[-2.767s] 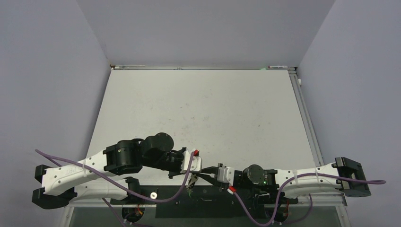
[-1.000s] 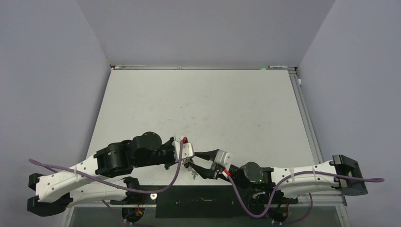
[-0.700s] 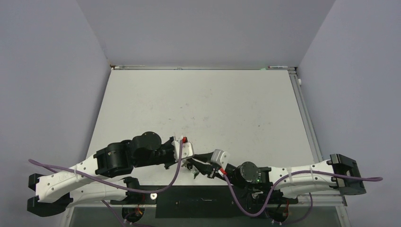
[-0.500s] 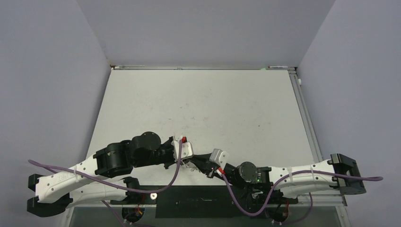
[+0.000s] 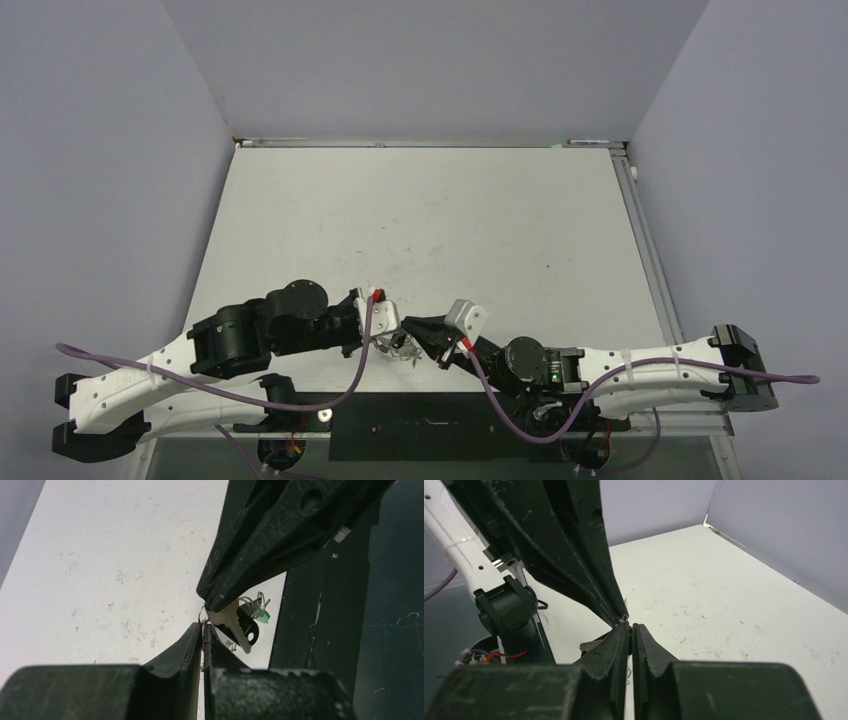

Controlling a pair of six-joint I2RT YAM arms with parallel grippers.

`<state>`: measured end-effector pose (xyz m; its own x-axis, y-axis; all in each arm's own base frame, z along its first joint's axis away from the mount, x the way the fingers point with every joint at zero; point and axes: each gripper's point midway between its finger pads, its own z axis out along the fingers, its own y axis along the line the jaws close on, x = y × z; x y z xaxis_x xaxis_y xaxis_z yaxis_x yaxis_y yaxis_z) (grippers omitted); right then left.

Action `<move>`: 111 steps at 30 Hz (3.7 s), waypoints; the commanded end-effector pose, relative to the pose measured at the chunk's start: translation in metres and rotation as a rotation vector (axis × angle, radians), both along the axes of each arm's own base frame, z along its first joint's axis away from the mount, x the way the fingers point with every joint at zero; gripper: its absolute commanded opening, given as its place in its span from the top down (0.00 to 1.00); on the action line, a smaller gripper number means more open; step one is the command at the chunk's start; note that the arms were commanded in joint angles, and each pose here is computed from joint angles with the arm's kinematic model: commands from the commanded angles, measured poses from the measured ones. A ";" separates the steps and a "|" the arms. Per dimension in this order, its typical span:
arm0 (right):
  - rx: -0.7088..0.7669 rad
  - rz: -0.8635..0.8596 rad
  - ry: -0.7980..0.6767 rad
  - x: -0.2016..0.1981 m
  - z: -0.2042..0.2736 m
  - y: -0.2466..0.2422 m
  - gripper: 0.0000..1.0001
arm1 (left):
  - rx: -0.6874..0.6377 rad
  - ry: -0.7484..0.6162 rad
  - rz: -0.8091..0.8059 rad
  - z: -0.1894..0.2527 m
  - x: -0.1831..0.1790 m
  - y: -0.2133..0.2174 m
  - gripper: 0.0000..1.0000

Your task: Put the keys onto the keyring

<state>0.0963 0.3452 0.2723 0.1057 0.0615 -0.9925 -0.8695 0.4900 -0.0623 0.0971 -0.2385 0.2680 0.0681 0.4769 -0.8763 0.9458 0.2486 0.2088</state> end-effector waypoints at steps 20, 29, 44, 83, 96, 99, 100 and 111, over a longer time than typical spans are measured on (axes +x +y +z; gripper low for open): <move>0.016 -0.056 0.191 0.034 0.010 -0.017 0.95 | -0.139 -0.016 -0.078 0.031 -0.012 -0.010 1.00; 0.012 0.071 0.093 0.015 0.023 -0.020 0.76 | -0.144 -0.011 -0.092 0.029 -0.014 -0.012 1.00; -0.142 0.390 -0.106 -0.030 0.004 -0.007 0.50 | -0.162 0.012 -0.159 0.029 -0.024 -0.016 1.00; -0.086 0.303 -0.046 -0.011 0.018 0.012 0.65 | -0.146 0.019 -0.136 0.023 -0.019 -0.017 1.00; -0.092 0.306 -0.043 -0.011 0.016 0.014 0.87 | -0.148 0.016 -0.131 0.024 -0.019 -0.015 1.00; -0.098 0.314 -0.050 -0.013 0.014 0.014 0.93 | -0.150 0.014 -0.129 0.024 -0.018 -0.015 1.00; -0.094 0.316 -0.053 -0.013 0.015 0.013 0.94 | -0.150 0.015 -0.130 0.024 -0.019 -0.015 1.00; -0.058 0.326 -0.100 -0.017 0.020 0.006 0.95 | -0.175 0.019 -0.134 0.029 -0.019 -0.014 1.00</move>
